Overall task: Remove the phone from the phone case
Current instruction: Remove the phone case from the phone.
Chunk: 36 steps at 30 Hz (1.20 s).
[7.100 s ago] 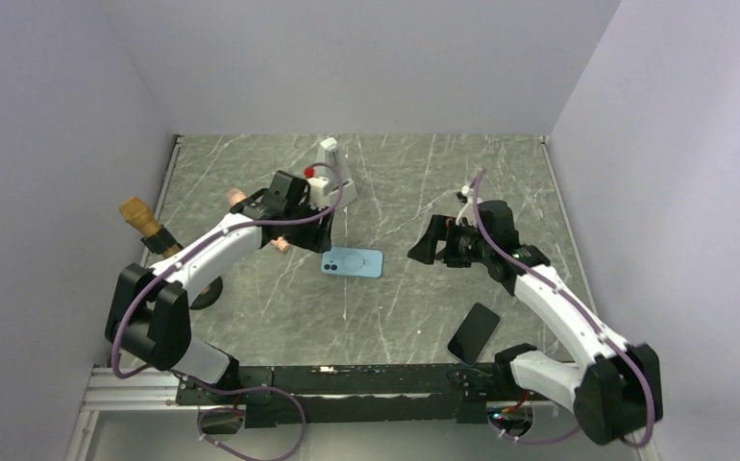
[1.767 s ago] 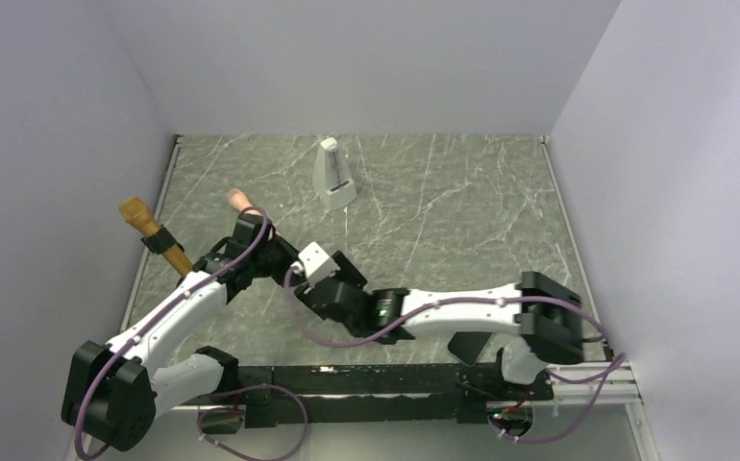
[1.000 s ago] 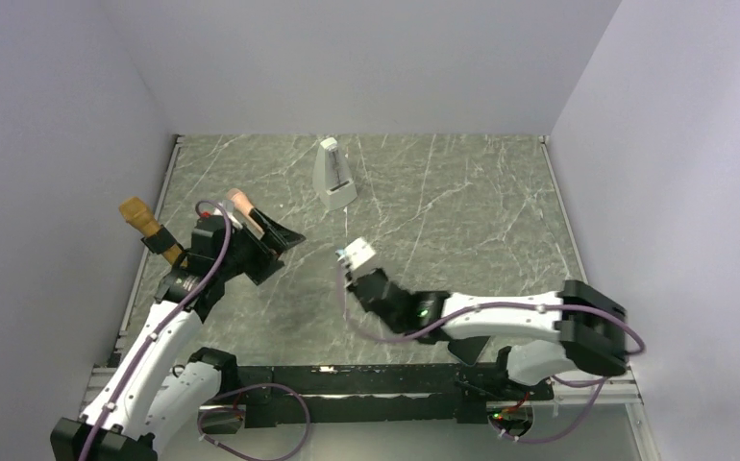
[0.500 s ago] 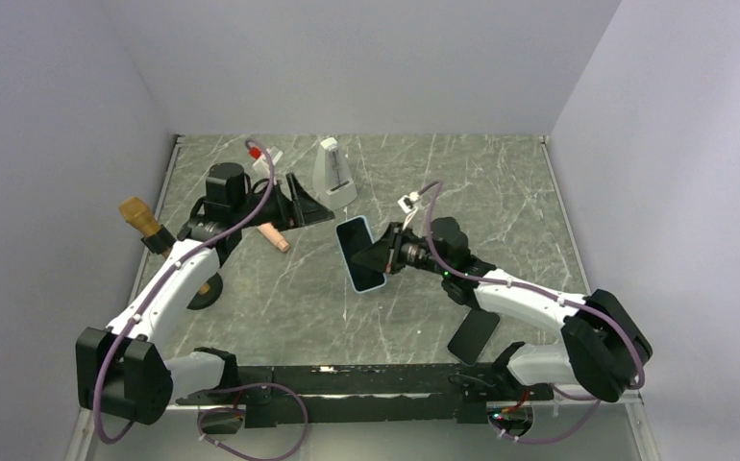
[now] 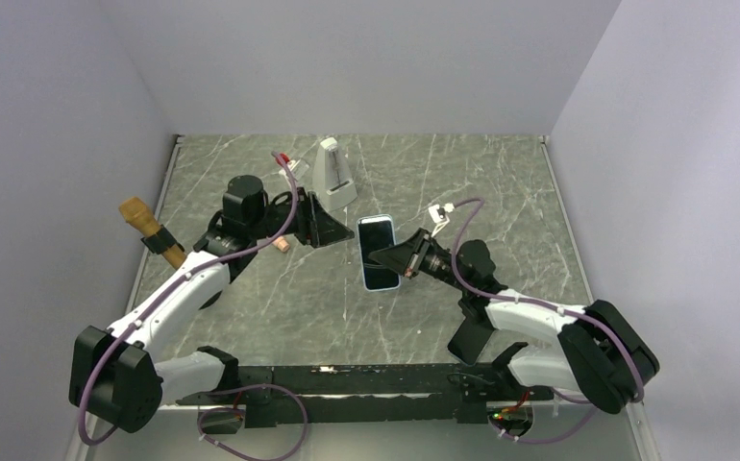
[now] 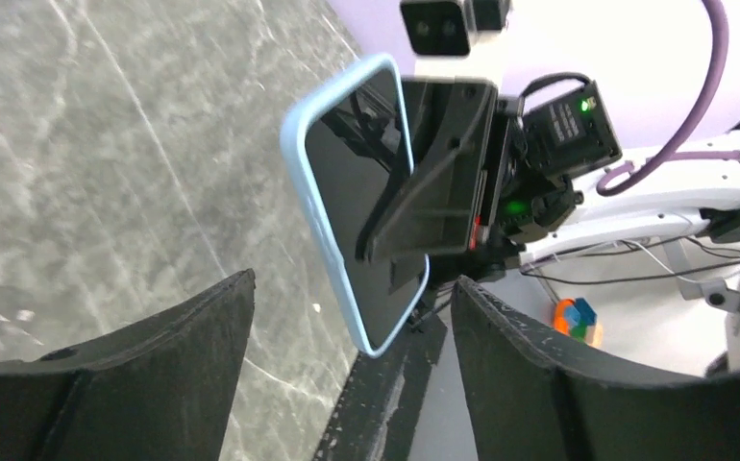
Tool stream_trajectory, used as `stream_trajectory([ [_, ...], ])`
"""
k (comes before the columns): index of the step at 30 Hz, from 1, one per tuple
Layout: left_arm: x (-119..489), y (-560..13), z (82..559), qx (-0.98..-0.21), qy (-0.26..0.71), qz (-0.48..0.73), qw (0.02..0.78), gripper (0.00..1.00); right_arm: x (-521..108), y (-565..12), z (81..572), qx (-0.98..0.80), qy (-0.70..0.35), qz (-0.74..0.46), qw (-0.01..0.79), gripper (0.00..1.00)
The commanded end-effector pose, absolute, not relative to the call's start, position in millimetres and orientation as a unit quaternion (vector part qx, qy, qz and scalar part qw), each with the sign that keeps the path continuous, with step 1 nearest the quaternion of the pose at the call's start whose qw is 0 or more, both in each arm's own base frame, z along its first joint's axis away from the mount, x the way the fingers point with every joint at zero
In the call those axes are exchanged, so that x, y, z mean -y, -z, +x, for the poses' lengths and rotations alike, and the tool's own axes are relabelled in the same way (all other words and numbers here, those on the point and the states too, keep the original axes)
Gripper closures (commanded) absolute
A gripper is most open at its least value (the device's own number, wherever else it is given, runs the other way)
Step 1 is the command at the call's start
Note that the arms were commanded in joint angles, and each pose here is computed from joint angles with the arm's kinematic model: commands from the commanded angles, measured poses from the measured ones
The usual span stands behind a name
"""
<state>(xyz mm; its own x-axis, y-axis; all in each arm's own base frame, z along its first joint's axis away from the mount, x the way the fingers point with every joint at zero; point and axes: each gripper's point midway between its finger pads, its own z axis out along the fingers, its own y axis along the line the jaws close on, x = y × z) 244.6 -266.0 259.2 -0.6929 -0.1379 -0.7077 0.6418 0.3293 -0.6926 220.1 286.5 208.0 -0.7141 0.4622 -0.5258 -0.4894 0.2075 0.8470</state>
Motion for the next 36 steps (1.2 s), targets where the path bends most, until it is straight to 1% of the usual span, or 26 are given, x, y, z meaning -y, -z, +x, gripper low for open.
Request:
stream_trajectory([
  [1, 283, -282, 218, -0.685, 0.601, 0.159, 0.38, 0.19, -263, -283, 229, -0.566, -0.665, 0.022, 0.486, 1.0],
  [3, 288, -280, 207, -0.676, 0.616, 0.145, 0.377, 0.16, -261, -289, 227, -0.557, -0.668, 0.018, 0.493, 1.0],
  [5, 293, -278, 198, -0.667, 0.634, 0.14, 0.365, 0.19, -260, -296, 223, -0.546, -0.674, 0.009, 0.497, 1.0],
  [8, 301, -276, 191, -0.662, 0.651, 0.15, 0.341, 0.34, -260, -302, 217, -0.535, -0.684, 0.0, 0.497, 1.0],
  [10, 306, -275, 189, -0.659, 0.66, 0.15, 0.328, 0.42, -260, -309, 212, -0.524, -0.694, -0.01, 0.494, 1.0],
  [14, 317, -279, 179, -0.644, 0.682, 0.159, 0.307, 0.46, -261, -314, 206, -0.512, -0.706, -0.018, 0.489, 1.0],
  [19, 330, -268, 174, -0.664, 0.672, 0.158, 0.287, 0.5, -255, -321, 198, -0.49, -0.721, -0.018, 0.49, 1.0],
  [24, 340, -272, 167, -0.658, 0.683, 0.158, 0.274, 0.56, -256, -321, 193, -0.489, -0.726, -0.024, 0.484, 1.0],
  [26, 344, -278, 165, -0.651, 0.692, 0.163, 0.266, 0.61, -256, -321, 189, -0.484, -0.731, -0.028, 0.48, 1.0],
  [30, 348, -279, 163, -0.649, 0.699, 0.169, 0.249, 0.76, -254, -323, 184, -0.473, -0.74, -0.029, 0.477, 1.0],
  [32, 348, -280, 163, -0.648, 0.7, 0.165, 0.251, 0.78, -254, -322, 182, -0.472, -0.74, -0.028, 0.478, 1.0],
  [34, 348, -278, 166, -0.654, 0.694, 0.162, 0.252, 0.86, -254, -320, 180, -0.474, -0.738, -0.026, 0.479, 1.0],
  [36, 349, -278, 167, -0.66, 0.689, 0.163, 0.252, 0.97, -254, -316, 179, -0.482, -0.736, -0.022, 0.476, 1.0],
])
